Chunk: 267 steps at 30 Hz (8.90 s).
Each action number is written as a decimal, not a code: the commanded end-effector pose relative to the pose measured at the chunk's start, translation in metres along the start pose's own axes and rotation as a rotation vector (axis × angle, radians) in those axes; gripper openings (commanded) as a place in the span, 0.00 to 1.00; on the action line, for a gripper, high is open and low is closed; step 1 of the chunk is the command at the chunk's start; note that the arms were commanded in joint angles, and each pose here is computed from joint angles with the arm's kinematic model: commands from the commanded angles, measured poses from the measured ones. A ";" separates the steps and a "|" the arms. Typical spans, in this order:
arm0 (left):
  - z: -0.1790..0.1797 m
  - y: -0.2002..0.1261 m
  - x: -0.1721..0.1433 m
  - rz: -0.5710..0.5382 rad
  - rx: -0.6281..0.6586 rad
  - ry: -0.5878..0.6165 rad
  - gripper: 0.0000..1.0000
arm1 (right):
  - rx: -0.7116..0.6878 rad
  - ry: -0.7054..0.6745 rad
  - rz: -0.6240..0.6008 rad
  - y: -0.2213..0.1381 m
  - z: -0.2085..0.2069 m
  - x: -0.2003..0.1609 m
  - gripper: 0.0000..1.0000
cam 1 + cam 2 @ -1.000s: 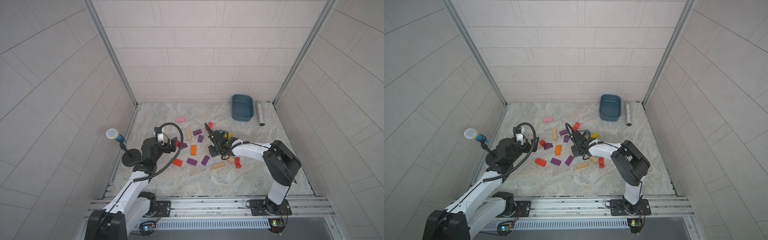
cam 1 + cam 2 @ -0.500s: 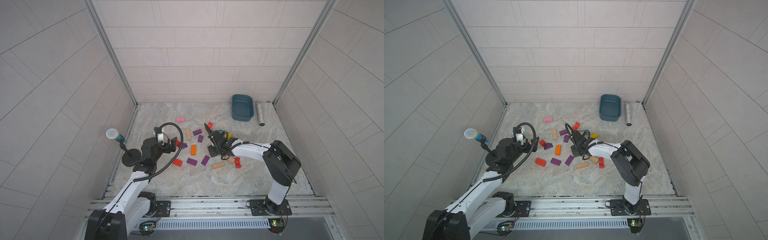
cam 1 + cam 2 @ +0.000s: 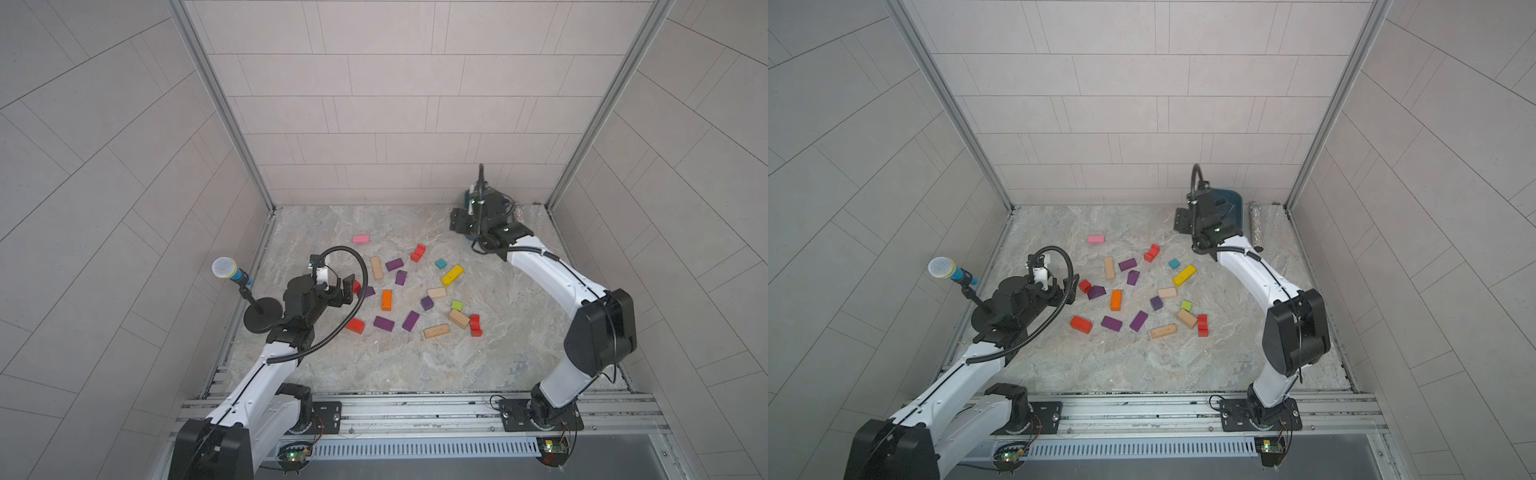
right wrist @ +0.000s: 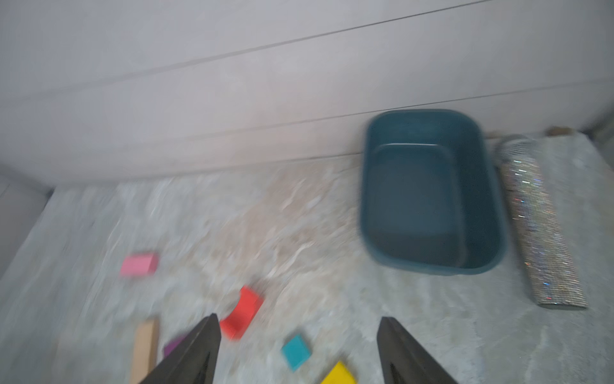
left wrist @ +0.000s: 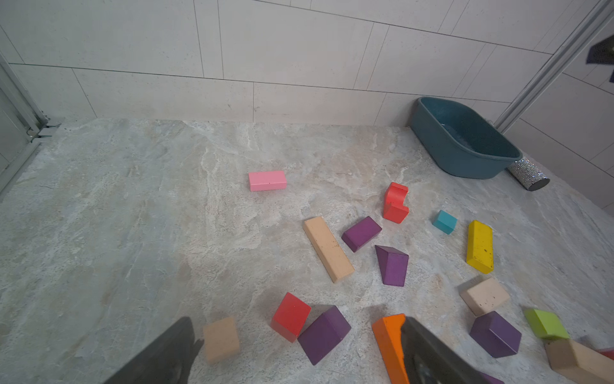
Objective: Pick purple bricks into the storage bin
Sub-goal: Adjust the storage box at the center of the board, then pick up the building block from the center of the board, then place the building block in the storage box.
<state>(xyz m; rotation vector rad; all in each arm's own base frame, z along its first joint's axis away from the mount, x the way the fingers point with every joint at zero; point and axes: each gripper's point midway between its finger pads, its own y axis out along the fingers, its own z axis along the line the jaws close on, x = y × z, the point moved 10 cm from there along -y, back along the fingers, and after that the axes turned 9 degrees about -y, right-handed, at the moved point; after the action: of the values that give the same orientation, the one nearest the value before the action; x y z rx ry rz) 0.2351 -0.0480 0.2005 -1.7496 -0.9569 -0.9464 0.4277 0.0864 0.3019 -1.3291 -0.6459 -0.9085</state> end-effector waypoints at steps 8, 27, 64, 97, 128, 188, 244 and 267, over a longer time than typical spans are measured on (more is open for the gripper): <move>-0.001 0.003 -0.003 0.002 0.013 0.027 1.00 | -0.222 0.558 0.134 0.094 -0.087 -0.008 0.87; -0.002 0.009 -0.004 0.018 0.019 0.041 1.00 | -0.270 0.721 0.216 0.091 -0.095 -0.056 0.86; -0.004 0.006 -0.003 0.013 0.010 0.040 1.00 | -0.024 0.226 0.539 0.180 -0.053 -0.034 0.00; -0.005 0.004 -0.001 0.017 0.002 0.044 1.00 | 0.010 -0.167 0.578 0.172 -0.025 -0.042 0.33; -0.007 0.003 -0.003 0.001 -0.044 -0.014 1.00 | 0.427 -0.748 0.455 -0.084 0.102 -0.194 0.56; -0.018 -0.007 -0.031 -0.042 -0.310 -0.036 1.00 | 0.256 -0.737 0.210 0.003 0.136 -0.042 0.00; -0.019 -0.005 -0.031 -0.045 -0.286 -0.027 1.00 | 0.158 -0.600 0.333 0.162 0.099 -0.047 0.72; -0.021 -0.021 -0.022 -0.082 -0.250 -0.007 1.00 | 0.425 -0.740 0.297 -0.026 0.146 -0.009 0.81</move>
<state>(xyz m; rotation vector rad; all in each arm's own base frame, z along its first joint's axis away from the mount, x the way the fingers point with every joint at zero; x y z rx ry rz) 0.2026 -0.0655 0.1833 -1.9549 -0.9360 -1.1174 0.4499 0.2093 0.3351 -1.3728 -1.0694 -0.1209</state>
